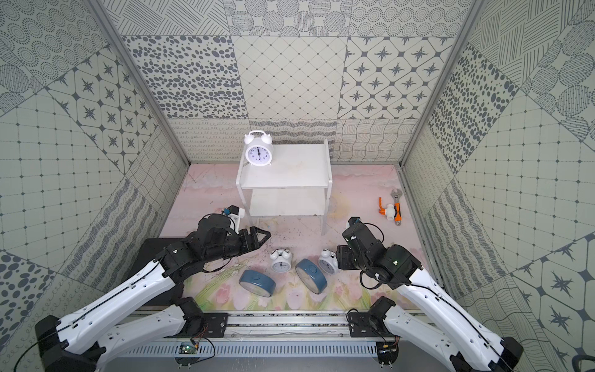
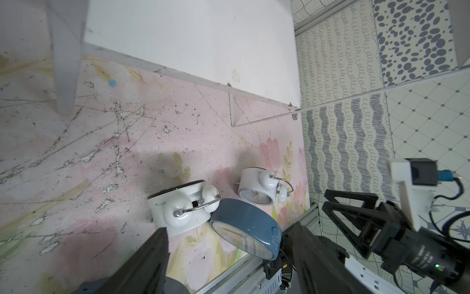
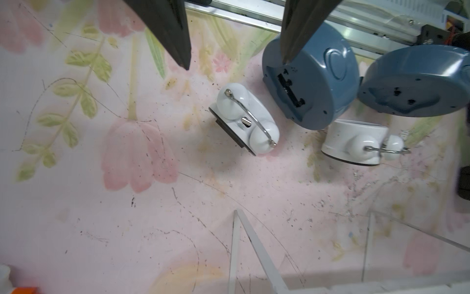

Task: Place the alarm clocks on the shelf by style
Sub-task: Pick up the alarm from the center of the board.

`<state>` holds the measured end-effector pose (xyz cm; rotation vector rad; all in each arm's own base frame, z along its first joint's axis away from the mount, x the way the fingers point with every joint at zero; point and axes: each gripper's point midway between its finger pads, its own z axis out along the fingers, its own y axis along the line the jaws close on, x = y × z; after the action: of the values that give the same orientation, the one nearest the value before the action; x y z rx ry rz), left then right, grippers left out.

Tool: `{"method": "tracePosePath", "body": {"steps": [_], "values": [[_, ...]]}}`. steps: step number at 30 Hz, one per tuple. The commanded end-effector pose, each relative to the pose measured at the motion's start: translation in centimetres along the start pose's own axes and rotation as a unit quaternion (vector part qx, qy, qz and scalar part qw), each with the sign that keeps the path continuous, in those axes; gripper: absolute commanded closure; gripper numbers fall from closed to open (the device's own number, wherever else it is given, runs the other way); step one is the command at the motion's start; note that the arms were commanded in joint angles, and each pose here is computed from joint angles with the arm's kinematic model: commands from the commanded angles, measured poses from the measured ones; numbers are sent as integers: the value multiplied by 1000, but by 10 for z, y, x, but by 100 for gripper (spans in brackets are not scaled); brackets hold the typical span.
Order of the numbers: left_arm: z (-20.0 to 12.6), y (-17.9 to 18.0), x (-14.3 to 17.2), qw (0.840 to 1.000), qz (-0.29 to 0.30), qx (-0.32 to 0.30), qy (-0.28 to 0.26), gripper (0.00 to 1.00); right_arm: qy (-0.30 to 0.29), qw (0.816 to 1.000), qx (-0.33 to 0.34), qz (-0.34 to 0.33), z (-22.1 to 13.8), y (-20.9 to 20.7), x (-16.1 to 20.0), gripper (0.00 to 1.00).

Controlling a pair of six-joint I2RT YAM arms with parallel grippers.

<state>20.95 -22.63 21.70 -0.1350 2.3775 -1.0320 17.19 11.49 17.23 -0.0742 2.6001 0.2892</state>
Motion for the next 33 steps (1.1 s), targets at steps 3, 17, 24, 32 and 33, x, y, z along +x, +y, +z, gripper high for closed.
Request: {"method": "tracePosePath", "body": {"steps": [3,17,24,32,33], "values": [[-4,-16,-27,997,6,27,-67,17,-26,999,-27,-1,16,18,-15,34],[4,-27,-27,997,17,49,-49,16,7,999,-22,-30,50,29,-12,62],[13,-35,-26,997,20,63,-34,20,25,999,-17,-34,55,28,-5,68],[13,-41,-26,997,24,72,-26,24,30,999,16,-33,59,19,-6,74],[12,-40,-26,997,24,70,-27,24,31,999,16,-34,59,19,-6,75]]}}
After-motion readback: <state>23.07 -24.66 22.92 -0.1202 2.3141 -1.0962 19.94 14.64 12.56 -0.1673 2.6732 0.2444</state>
